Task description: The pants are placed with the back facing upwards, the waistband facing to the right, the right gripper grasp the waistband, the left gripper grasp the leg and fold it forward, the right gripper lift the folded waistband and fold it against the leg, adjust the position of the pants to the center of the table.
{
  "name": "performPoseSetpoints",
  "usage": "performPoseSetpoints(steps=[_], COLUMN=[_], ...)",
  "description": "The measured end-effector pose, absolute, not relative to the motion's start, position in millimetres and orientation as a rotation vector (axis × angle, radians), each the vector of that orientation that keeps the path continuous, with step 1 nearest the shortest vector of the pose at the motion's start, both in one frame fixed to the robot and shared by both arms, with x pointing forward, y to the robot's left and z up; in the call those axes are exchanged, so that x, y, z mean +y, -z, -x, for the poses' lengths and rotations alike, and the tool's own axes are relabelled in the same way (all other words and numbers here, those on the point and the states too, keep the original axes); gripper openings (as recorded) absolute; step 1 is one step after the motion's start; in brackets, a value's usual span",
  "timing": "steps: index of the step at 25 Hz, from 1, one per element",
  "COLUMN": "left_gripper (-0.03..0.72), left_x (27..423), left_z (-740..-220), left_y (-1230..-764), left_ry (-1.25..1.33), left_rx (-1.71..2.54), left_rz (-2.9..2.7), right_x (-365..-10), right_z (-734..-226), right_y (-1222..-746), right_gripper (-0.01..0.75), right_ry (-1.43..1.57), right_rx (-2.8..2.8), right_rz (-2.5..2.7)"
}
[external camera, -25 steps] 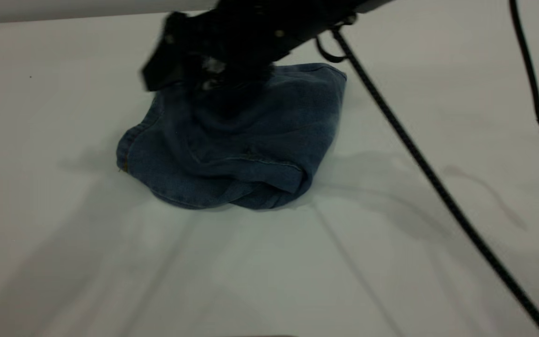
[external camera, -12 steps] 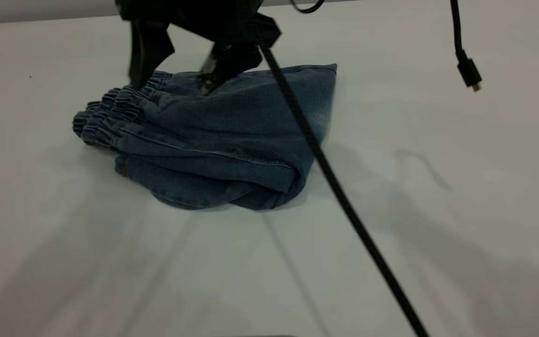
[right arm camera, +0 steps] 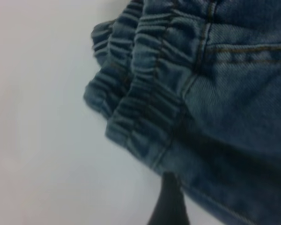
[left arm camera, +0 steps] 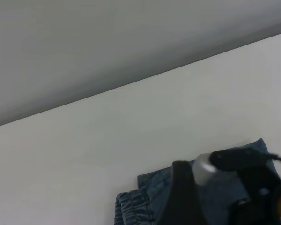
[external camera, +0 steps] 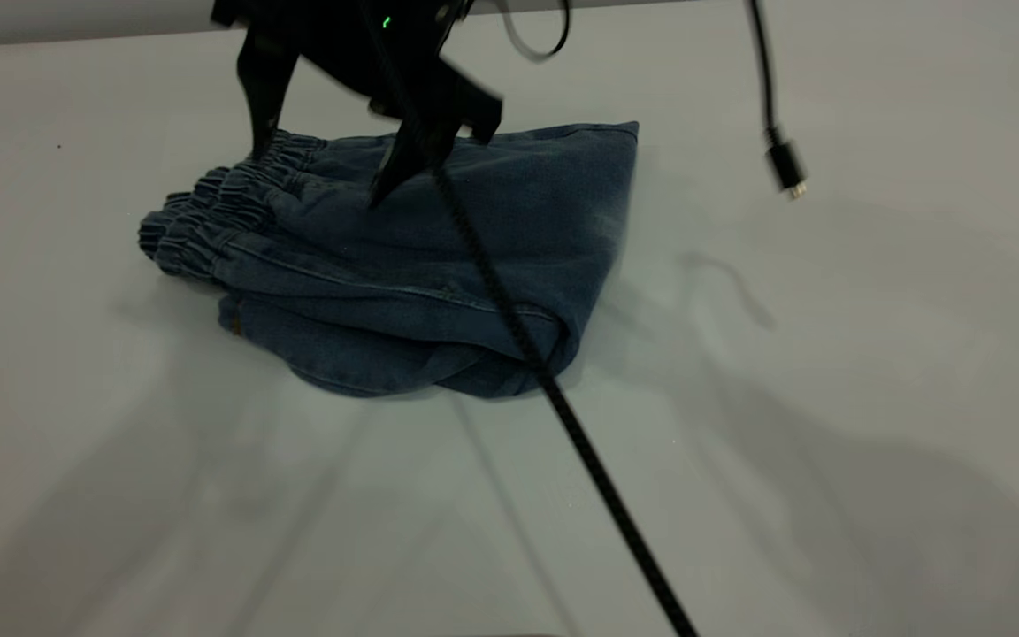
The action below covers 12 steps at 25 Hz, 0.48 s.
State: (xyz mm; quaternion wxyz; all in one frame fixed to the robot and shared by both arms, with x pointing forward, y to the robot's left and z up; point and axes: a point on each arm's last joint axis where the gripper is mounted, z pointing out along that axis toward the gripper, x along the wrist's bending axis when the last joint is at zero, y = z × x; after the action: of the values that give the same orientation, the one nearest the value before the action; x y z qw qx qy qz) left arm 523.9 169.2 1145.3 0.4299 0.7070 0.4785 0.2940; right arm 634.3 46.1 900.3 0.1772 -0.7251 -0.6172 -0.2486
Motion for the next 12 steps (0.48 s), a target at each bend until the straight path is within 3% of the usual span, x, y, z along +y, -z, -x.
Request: performPoseSetpoints(steps=[7,12], left_gripper=[0.515,0.515], left_x=[170.3,170.7], left_z=[-522.7,-522.3], left_y=[-1142.5,-1141.5], left_ry=[-0.722,-0.719], left_rx=[1.219,1.227], left_rz=[-1.792,-1.801], right_x=[50.1,48.9], right_z=[-631.0,-625.4], right_y=[-840.1,-837.0], right_gripper=[0.501,0.498], right_ry=[0.486,0.390], right_rx=[-1.615,-1.682], right_rz=[2.159,2.131])
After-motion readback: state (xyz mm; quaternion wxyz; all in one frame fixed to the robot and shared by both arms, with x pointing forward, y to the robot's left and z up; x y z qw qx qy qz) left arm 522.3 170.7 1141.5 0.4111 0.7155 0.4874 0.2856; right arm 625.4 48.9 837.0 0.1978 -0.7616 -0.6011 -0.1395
